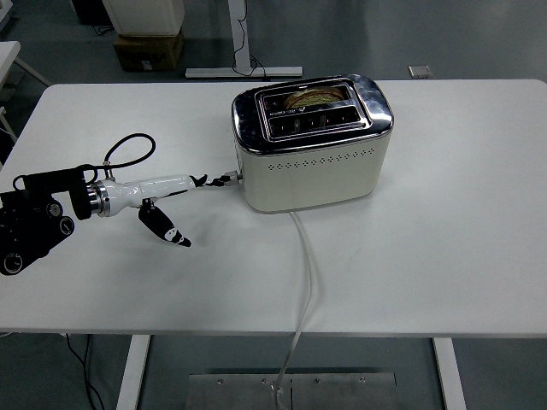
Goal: Press down toaster
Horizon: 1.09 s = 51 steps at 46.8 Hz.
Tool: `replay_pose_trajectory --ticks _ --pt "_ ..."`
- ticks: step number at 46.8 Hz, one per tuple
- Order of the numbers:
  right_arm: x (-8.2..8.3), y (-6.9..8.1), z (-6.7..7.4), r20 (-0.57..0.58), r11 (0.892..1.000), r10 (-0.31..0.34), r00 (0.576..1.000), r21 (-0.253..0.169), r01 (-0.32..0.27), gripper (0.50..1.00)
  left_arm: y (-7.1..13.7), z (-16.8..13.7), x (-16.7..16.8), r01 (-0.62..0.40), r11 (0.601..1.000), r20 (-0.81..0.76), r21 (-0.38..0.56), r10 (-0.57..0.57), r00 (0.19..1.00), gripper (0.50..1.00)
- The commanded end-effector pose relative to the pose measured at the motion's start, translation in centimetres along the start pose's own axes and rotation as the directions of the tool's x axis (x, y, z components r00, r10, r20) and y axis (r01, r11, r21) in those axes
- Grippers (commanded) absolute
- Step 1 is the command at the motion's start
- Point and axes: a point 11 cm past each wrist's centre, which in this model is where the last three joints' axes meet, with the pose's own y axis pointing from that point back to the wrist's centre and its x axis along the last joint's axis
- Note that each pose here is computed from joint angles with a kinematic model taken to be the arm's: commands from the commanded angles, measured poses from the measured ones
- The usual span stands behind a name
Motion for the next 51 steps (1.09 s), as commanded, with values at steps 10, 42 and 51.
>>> replay_pose_trajectory --ticks 10,42,51 --pt "0.0 0.0 0.0 0.001 1.0 0.0 1.0 0.001 0.0 1.0 0.1 -0.2 -0.3 0.0 1.0 -0.007 0.002 0.0 1.0 1.0" --pt "0.0 0.0 0.0 -0.001 1.0 0.0 1.0 0.0 0.0 1.0 0.7 -0.7 0.2 -0.046 0.999 -0.028 0.009 0.046 0.999 1.0" --pt "0.0 0.0 0.0 0.001 1.0 0.0 1.0 -0.001 0.0 1.0 1.0 -1.2 -0.6 -0.035 0.999 -0.04 0.021 0.036 0.999 1.0"
